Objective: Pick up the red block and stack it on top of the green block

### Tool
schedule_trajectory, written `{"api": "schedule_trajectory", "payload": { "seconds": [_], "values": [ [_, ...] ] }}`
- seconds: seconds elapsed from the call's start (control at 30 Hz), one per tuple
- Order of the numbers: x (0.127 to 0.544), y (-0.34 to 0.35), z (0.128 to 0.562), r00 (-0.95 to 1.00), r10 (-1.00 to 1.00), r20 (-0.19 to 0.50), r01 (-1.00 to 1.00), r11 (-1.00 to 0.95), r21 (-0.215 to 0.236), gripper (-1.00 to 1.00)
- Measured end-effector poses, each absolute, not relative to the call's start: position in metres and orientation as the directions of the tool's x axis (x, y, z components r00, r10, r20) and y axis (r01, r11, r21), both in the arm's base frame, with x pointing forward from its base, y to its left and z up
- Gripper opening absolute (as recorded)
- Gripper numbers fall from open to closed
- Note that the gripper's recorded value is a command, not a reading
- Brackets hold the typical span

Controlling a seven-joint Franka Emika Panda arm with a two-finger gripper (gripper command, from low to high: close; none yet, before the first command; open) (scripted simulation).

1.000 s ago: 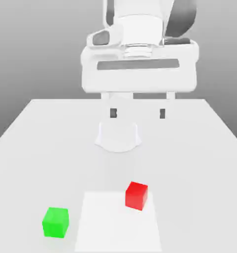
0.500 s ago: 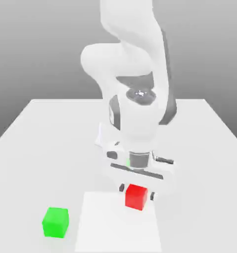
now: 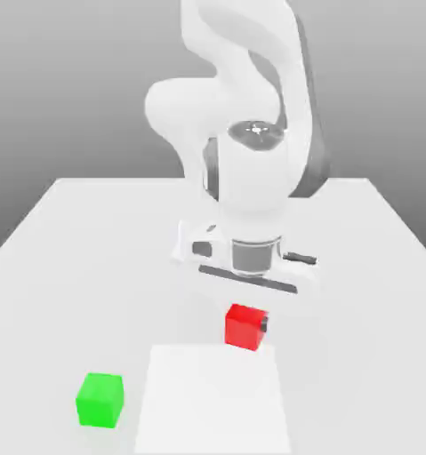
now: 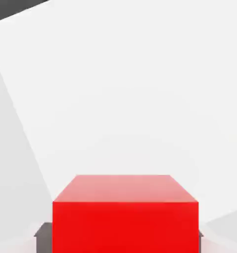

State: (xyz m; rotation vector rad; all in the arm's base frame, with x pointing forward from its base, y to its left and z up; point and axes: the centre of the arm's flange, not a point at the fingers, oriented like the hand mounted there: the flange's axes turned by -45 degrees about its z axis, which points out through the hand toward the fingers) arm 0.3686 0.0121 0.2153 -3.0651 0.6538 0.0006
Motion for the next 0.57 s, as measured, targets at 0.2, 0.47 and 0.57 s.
{"api": "schedule_trajectory", "payload": {
  "seconds": [0.2,0.47,0.57],
  "values": [
    [0.413,-0.101,0.236,0.906,-0.423,-0.002,-0.423,-0.906,-0.011,-1.00],
    [0.425,-0.157,0.186,0.912,-0.411,0.000,-0.411,-0.912,0.000,1.00],
    [0.425,-0.157,0.186,0.912,-0.411,0.000,-0.411,-0.912,0.000,1.00]
  ]
}}
